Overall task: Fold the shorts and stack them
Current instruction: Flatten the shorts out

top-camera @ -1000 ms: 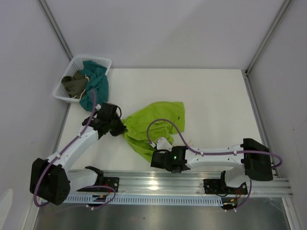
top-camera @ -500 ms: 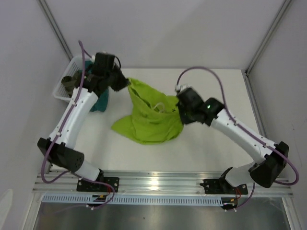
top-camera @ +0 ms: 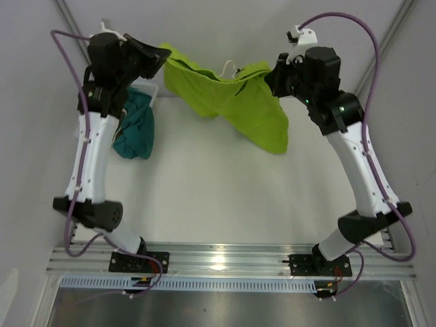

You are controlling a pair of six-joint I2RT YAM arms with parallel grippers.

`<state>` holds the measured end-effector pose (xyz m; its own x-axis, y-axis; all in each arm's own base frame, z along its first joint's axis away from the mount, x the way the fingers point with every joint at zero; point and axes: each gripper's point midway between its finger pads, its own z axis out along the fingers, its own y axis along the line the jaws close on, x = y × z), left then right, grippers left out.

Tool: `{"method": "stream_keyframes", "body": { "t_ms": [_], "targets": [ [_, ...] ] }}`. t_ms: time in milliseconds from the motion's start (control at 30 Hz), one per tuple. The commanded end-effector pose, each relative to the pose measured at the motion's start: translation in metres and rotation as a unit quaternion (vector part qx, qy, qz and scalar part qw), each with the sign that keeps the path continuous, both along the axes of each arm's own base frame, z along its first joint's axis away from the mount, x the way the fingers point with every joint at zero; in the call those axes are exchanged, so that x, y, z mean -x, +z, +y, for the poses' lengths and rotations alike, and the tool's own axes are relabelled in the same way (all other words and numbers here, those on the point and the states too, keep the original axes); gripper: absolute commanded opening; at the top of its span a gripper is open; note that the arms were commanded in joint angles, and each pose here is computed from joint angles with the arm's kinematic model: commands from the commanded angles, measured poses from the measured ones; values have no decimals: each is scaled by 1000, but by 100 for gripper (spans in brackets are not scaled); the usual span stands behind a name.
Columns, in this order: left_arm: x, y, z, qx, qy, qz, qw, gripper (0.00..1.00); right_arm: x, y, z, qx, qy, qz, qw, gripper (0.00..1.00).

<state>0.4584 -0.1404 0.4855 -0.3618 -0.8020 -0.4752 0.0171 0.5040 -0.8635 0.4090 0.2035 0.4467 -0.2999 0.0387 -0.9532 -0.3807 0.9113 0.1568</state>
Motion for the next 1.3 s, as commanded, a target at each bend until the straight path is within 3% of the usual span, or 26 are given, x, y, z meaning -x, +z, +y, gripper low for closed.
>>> {"method": "stream_keyframes", "body": {
  "t_ms": [0,33,67,100,167,333,533,833,1033,1267],
  "targets": [
    [104,119,7,46,-7,-212,976,0,68,127,-13,-85,32,-217,972,0],
    [123,130,13,52,2,-242,969,0,99,154,-33,-110,19,-264,958,0],
    [129,120,15,58,7,-246,967,0,101,157,-38,-121,7,-291,949,0],
    [163,137,26,70,20,-287,955,1,112,166,-43,-130,3,-305,943,0],
    [188,143,34,67,27,-308,949,1,137,184,-57,-139,-1,-330,934,0],
    [248,144,45,53,26,-338,939,1,175,186,-62,-163,23,-320,933,0],
    [261,143,65,34,74,-339,937,1,174,180,-66,-151,7,-311,938,0],
    [182,107,37,19,44,-266,963,1,98,127,-45,-77,-40,-213,973,0],
    [101,69,27,13,52,-199,979,0,17,92,-59,-126,-57,-155,978,0],
    [27,110,9,30,13,-234,972,0,-54,139,-72,-166,-72,-207,961,0]
  ]
}}
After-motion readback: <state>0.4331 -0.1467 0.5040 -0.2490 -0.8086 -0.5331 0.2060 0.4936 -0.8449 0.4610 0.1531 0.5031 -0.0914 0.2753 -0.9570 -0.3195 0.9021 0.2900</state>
